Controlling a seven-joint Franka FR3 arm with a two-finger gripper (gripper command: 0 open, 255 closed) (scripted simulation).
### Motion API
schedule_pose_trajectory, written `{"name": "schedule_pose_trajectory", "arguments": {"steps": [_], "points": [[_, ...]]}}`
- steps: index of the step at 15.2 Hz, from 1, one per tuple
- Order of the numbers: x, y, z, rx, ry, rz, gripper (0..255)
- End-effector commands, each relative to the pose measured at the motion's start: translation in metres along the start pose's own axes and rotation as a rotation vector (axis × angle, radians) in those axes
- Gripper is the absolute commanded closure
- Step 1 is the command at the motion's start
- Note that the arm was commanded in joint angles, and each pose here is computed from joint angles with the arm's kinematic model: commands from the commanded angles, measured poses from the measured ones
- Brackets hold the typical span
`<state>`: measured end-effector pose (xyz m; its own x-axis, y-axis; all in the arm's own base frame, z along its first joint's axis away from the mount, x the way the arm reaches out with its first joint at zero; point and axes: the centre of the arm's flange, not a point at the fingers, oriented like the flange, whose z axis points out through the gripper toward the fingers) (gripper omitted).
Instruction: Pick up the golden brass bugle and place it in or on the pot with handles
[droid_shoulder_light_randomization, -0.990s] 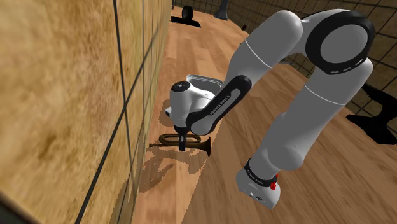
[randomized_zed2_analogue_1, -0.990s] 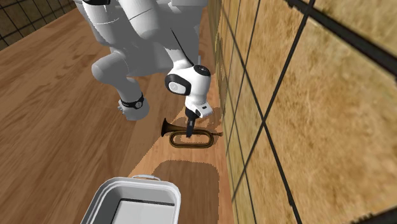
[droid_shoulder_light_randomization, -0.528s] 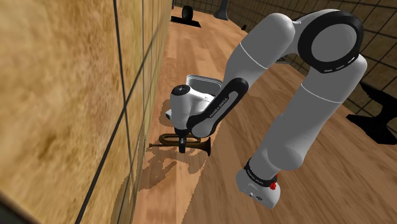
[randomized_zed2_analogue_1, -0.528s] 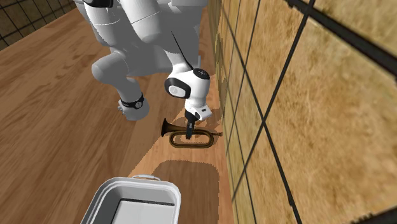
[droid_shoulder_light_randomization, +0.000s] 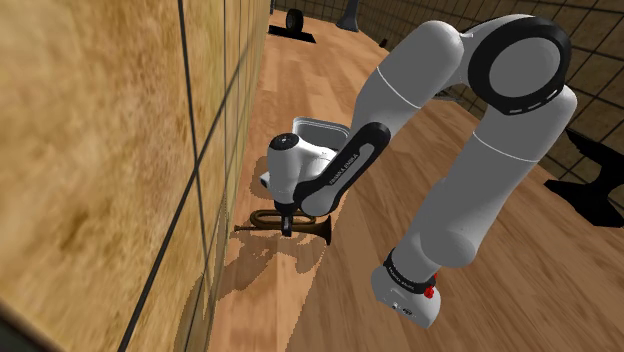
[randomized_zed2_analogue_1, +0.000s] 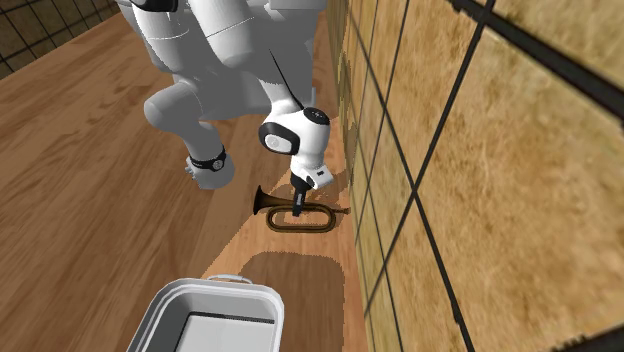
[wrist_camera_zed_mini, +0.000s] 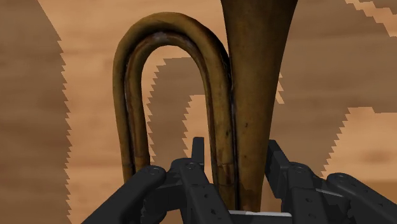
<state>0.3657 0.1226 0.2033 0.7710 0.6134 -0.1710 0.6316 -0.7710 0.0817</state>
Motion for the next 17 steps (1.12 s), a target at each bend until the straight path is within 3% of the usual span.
{"name": "schedule_pose_trajectory", "arguments": {"steps": [1,4,17], "points": [[0.000,0.000,0.000,0.000,0.000,0.000,255],[0.000,0.000,0.000,0.000,0.000,0.000,255],[-0.012,0.006,-0.067,0.000,0.000,0.000,255]]}}
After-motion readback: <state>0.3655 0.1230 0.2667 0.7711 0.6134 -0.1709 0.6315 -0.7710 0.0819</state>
